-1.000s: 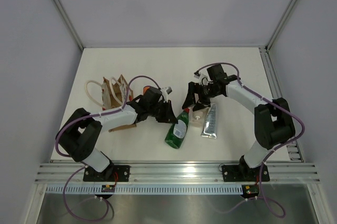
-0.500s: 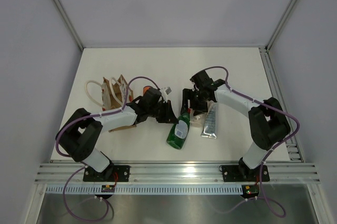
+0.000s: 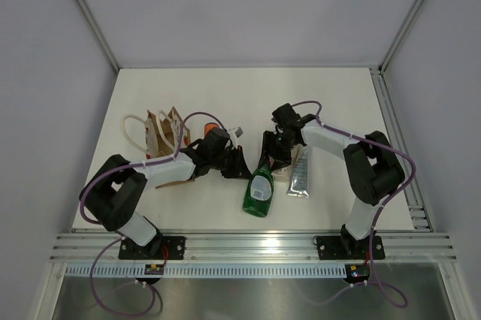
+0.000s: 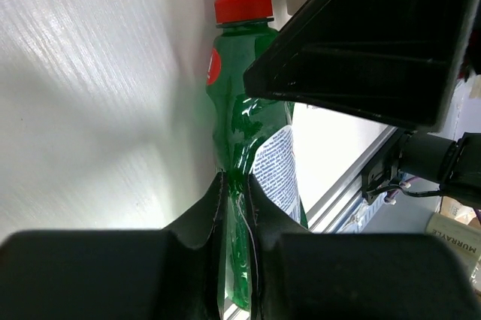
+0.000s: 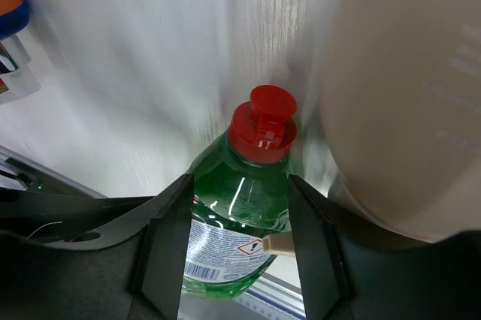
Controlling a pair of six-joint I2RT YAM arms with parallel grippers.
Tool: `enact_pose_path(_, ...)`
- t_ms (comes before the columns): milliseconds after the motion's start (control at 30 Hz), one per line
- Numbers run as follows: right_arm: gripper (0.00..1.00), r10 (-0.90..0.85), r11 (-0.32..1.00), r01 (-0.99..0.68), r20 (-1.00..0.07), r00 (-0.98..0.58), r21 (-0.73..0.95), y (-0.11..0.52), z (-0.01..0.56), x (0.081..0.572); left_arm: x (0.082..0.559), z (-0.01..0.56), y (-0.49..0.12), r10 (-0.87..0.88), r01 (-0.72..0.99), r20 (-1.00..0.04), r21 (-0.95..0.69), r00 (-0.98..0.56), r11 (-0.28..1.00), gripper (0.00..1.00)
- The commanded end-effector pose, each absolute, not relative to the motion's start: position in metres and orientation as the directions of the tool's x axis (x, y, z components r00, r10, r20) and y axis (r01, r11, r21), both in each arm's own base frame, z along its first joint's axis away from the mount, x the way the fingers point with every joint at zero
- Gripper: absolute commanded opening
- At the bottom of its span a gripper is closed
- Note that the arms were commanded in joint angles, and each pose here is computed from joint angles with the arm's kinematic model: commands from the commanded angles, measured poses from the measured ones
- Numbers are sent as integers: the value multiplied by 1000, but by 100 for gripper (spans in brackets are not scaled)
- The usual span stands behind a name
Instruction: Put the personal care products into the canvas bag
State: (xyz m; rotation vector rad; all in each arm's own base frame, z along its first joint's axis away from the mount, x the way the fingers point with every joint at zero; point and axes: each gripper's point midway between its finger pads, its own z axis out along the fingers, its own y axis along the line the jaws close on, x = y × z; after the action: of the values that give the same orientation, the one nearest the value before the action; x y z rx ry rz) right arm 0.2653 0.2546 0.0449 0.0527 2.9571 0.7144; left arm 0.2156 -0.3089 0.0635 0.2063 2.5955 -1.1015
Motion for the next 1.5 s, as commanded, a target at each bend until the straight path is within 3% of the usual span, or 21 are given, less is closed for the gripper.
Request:
enact_pose_path(0, 48, 55, 859, 24, -46, -997, 512, 269, 49, 262, 225, 73, -318, -12, 278, -380, -696, -925, 662, 0)
enact_pose_path(167, 36, 54, 847, 19, -50, -997, 531, 274, 54, 263, 225, 75, -321, -8, 283, -379, -705, -925, 650, 0)
enact_pose_path(267, 34, 57, 852, 23, -50, -997, 522, 273, 51, 267, 222, 76, -324, -2, 285, -370, -720, -929, 632, 1)
enact_pose_path(333, 40, 55, 866, 22, -53, -997, 500, 272, 46, 271, 220, 76, -326, 5, 287, -363, -728, -932, 623, 1)
enact_pose_path(433, 62, 53, 888, 15, -69, -996, 460, 268, 43, 278, 219, 74, -327, 6, 286, -362, -728, -932, 623, 1)
enact_pose_path(533, 71, 60, 893, 19, -77, -995, 450, 268, 41, 282, 217, 74, -328, 2, 283, -357, -735, -934, 616, 1)
enact_pose_path(733, 74, 30, 920, -22, -125, -992, 392, 267, 36, 292, 215, 74, -323, -3, 280, -363, -725, -932, 630, 2)
enact_pose_path(833, 72, 9, 930, -45, -144, -990, 365, 270, 35, 290, 216, 78, -313, 2, 296, -393, -689, -920, 662, 11)
enact_pose_path(900, 68, -28, 936, -82, -160, -987, 343, 275, 36, 283, 218, 80, -306, -7, 298, -417, -660, -909, 690, 30)
enact_pose_path(1000, 62, -68, 947, -127, -200, -977, 297, 278, 38, 277, 214, 87, -291, -6, 298, -438, -620, -899, 726, 48)
enact_pose_path(1200, 46, -87, 963, -142, -239, -967, 227, 271, 32, 281, 205, 103, -268, -43, 305, -499, -593, -866, 745, 68)
enact_pose_path(1333, 25, -94, 957, -153, -236, -967, 246, 276, 33, 283, 191, 99, -267, -76, 286, -481, -633, -873, 719, 84)
enact_pose_path(1467, 15, -91, 921, -176, -246, -965, 347, 292, 51, 285, 169, 81, -285, -35, 303, -443, -666, -896, 681, 93)
